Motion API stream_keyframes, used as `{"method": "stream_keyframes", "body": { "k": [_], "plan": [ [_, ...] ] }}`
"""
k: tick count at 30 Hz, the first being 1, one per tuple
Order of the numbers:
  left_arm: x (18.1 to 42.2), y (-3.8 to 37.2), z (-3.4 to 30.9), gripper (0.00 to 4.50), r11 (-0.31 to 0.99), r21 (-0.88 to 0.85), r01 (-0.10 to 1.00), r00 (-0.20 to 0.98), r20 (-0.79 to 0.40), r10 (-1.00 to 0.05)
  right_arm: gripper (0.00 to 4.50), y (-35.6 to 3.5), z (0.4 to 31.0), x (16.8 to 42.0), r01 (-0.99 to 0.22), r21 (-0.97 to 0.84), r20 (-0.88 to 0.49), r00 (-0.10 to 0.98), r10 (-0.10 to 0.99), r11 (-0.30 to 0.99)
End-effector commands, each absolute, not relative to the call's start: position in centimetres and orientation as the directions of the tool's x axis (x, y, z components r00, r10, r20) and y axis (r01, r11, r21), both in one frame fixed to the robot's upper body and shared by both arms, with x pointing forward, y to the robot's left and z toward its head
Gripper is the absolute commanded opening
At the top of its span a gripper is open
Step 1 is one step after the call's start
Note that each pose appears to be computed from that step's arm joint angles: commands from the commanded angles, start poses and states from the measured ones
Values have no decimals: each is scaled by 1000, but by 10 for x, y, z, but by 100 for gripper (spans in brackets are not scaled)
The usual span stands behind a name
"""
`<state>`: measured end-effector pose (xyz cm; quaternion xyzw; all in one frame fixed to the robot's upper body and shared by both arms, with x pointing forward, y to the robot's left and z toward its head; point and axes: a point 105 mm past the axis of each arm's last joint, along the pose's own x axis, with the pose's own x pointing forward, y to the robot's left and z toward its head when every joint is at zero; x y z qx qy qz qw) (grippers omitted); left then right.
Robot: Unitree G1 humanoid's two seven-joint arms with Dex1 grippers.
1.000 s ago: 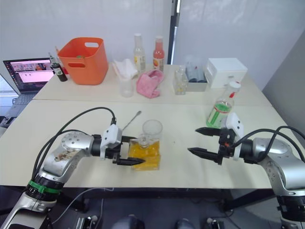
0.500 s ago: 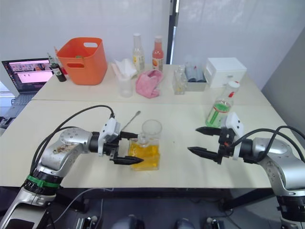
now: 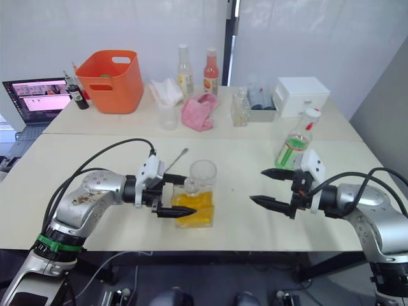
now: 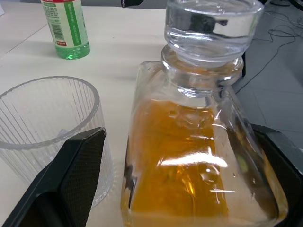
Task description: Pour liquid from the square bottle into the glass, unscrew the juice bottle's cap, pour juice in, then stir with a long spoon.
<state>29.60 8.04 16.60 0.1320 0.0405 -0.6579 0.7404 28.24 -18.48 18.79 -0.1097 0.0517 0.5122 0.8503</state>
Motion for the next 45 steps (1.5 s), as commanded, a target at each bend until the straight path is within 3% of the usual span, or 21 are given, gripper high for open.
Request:
{"method": "stream_keyframes", "body": {
  "k": [1, 5, 11, 22, 25, 45],
  "plan": [
    [293, 74, 169, 392, 84, 176, 981, 123, -227, -966, 450, -183, 200, 279, -880, -168, -172, 470, 866, 444],
    [295, 72, 165, 280, 87, 189, 978, 130, -233, -964, 450, -178, 203, 279, -883, -172, -165, 462, 871, 436],
    [296, 69, 160, 280, 88, 221, 971, 141, -237, -961, 450, -166, 211, 274, -900, -181, -156, 424, 892, 397],
    [296, 66, 158, 280, 57, 268, 962, 120, -225, -967, 450, -93, 242, 252, -970, -151, -112, 207, 972, 189],
    [295, 66, 151, 280, 37, 288, 957, 117, -264, -957, 450, -83, 243, 255, -970, -150, -114, 207, 972, 189],
    [294, 60, 156, 280, 33, 275, 961, 104, -247, -963, 450, -60, 228, 266, -965, -189, -136, 207, 969, 179]
  ]
}}
